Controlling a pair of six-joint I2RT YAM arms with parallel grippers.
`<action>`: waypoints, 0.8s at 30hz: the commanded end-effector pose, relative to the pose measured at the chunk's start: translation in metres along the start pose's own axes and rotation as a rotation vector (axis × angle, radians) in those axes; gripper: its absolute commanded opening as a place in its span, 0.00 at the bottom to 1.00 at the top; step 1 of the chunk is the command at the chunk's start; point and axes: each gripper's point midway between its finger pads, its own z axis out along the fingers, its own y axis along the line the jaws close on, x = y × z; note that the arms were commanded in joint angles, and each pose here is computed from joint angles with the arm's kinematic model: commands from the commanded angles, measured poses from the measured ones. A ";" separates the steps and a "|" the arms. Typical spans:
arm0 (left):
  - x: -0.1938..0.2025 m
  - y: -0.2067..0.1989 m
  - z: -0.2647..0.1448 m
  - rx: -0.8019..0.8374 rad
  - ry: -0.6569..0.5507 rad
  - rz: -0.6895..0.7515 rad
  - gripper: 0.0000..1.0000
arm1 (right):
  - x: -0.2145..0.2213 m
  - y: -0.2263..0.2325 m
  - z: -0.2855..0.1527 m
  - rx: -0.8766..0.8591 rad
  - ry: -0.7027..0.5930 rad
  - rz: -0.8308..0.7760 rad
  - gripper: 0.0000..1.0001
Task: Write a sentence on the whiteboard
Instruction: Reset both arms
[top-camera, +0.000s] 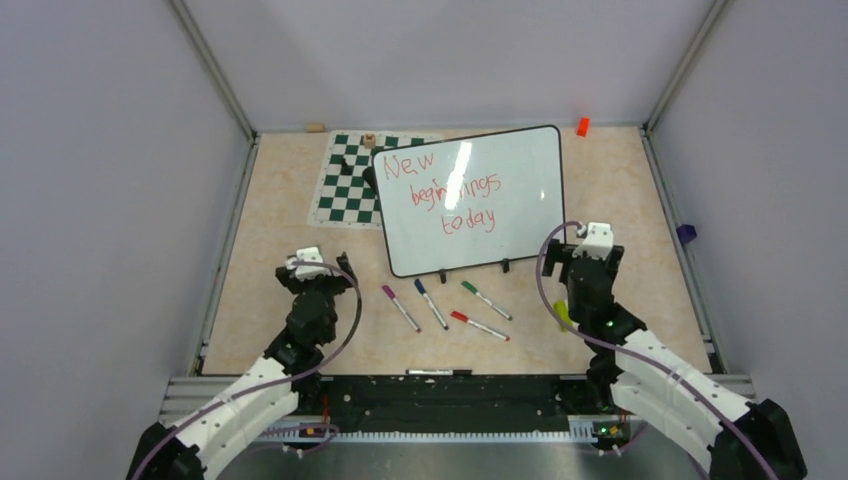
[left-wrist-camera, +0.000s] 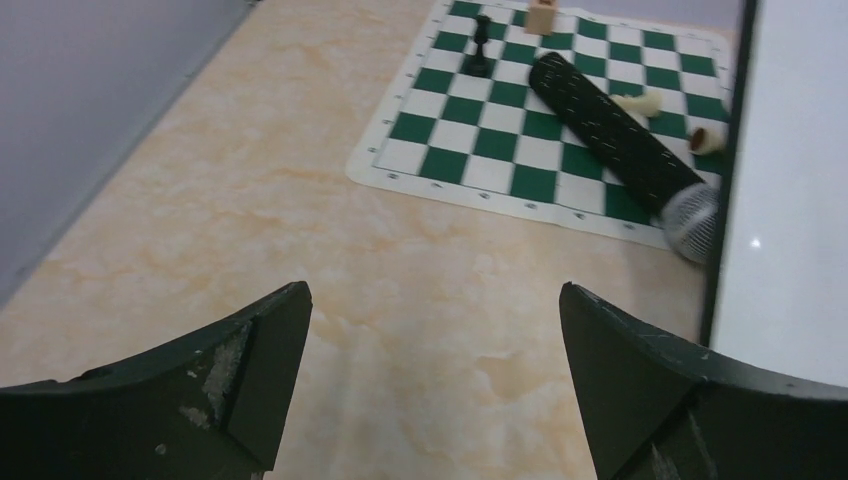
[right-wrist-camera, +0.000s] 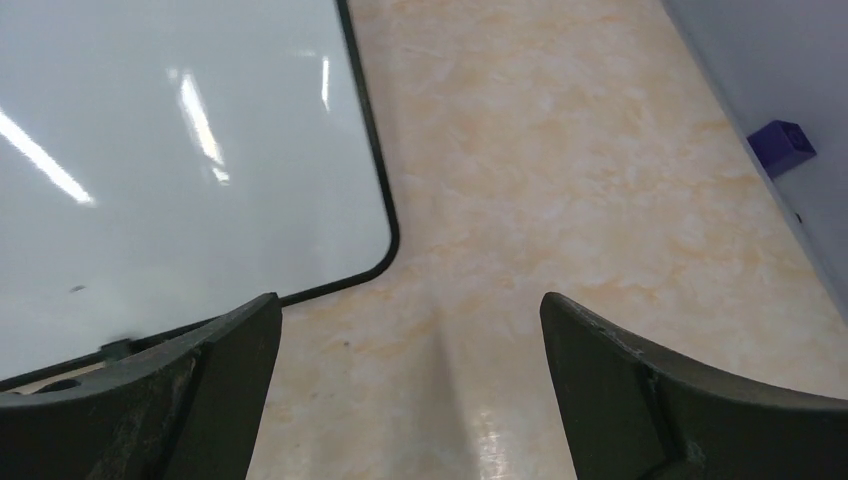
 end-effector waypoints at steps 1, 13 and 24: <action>-0.040 0.031 0.023 -0.101 -0.157 -0.093 0.99 | -0.019 -0.017 0.022 0.007 -0.133 0.095 0.96; -0.010 0.054 0.066 -0.094 -0.133 0.056 0.90 | -0.002 -0.060 0.055 0.121 -0.210 0.101 0.94; 0.012 0.062 0.104 -0.099 -0.091 0.109 0.93 | -0.001 -0.049 0.092 0.034 -0.262 0.075 0.92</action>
